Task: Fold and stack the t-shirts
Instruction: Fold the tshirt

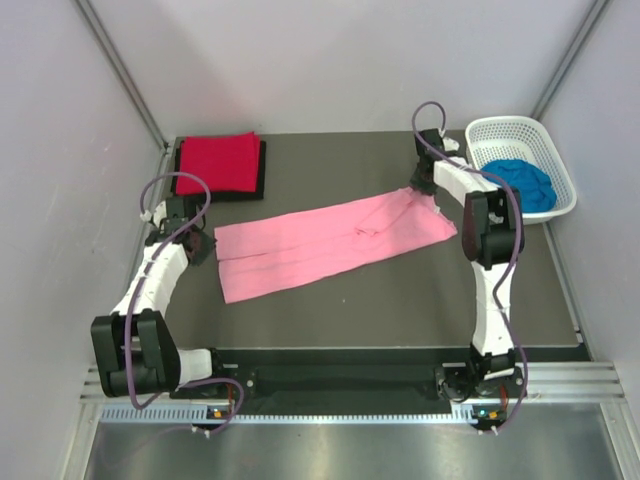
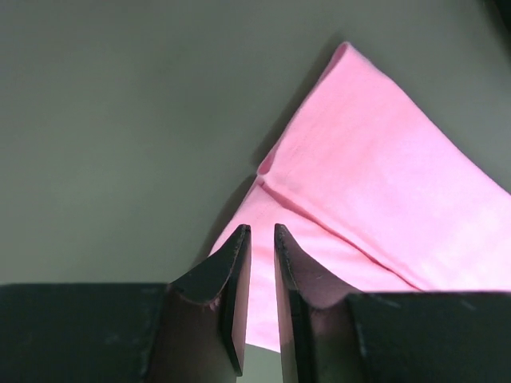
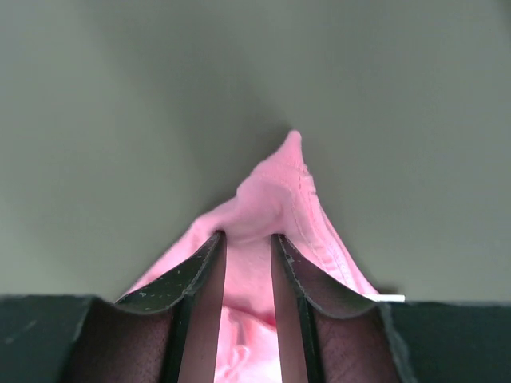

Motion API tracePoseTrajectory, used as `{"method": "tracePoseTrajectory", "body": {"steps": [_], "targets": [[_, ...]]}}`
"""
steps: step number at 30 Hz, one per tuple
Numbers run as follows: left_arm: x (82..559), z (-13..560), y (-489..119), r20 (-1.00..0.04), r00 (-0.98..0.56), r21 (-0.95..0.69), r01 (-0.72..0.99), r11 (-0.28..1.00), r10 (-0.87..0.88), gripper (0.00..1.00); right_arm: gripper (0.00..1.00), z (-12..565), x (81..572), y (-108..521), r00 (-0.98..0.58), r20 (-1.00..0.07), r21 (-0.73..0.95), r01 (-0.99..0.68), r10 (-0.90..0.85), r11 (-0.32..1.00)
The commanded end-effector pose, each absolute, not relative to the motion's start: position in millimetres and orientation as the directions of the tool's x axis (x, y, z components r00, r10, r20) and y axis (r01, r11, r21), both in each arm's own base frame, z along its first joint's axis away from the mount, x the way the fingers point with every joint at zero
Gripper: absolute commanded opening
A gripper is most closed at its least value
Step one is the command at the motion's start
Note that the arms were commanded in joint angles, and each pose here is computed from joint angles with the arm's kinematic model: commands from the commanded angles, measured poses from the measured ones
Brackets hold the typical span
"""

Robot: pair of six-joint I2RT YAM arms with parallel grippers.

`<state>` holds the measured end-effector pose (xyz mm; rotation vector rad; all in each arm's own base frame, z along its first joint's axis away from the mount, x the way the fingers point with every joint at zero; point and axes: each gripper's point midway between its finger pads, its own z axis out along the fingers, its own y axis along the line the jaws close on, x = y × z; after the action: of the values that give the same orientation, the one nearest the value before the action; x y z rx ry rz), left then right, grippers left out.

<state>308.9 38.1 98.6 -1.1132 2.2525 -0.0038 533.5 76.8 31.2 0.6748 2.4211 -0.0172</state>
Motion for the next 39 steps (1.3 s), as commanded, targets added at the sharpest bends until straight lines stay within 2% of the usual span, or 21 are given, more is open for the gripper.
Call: {"method": "tracePoseTrajectory", "body": {"steps": [1,7,10,14,17,21,24,28,31,35,39], "targets": [[322.3,107.9,28.3,-0.531,-0.469,-0.323,-0.658,0.681,-0.706,0.23,0.3,5.6,556.0,75.2,-0.709,-0.552,0.147,0.435,0.439,0.888],[325.0,93.6,14.2,-0.511,-0.526,-0.347,-0.597,0.723,-0.68,0.23,0.31,1.8,591.4,87.0,-0.698,-0.565,0.218,0.388,0.44,0.896],[330.1,91.3,7.6,-0.516,-0.526,-0.384,-0.563,0.732,-0.676,0.24,0.31,12.4,619.9,106.7,-0.681,-0.591,0.331,0.283,0.432,0.9],[338.3,91.6,-26.5,-0.505,-0.633,-0.471,-0.367,0.802,-0.587,0.24,0.33,31.3,644.4,127.4,-0.641,-0.633,0.439,0.166,0.434,0.883],[337.8,82.9,-30.8,-0.53,-0.663,-0.422,-0.334,0.843,-0.528,0.28,0.34,42.6,662.5,137.0,-0.612,-0.66,0.477,0.106,0.436,0.872],[330.7,63.5,-45.1,-0.444,-0.721,-0.447,-0.337,0.829,-0.532,0.28,0.37,57.0,684.1,146.3,-0.57,-0.694,0.507,0.045,0.439,0.861],[321.3,60.9,-67.1,-0.439,-0.749,-0.471,-0.279,0.837,-0.497,0.28,0.38,81.9,680.7,158.7,-0.569,-0.71,0.517,-0.019,0.416,0.856],[306.9,53.7,-88.2,-0.441,-0.801,-0.41,-0.222,0.885,-0.406,0.27,0.41,123.8,664.1,155.0,-0.543,-0.739,0.499,-0.044,0.398,0.866],[295.7,45.0,-97.2,-0.427,-0.816,-0.407,-0.212,0.888,-0.39,0.26,0.47,149.0,646.1,145.5,-0.535,-0.751,0.471,-0.023,0.387,0.882],[282.1,33.9,-98.0,-0.415,-0.817,-0.415,-0.221,0.883,-0.4,0.25,0.61,185.9,623.8,130.0,-0.531,-0.757,0.43,0.033,0.38,0.902],[270.6,26.3,-102.3,-0.375,-0.819,-0.445,-0.253,0.859,-0.435,0.25,0.64,196.5,594.3,119.6,-0.539,-0.75,0.412,0.073,0.384,0.908]]}}
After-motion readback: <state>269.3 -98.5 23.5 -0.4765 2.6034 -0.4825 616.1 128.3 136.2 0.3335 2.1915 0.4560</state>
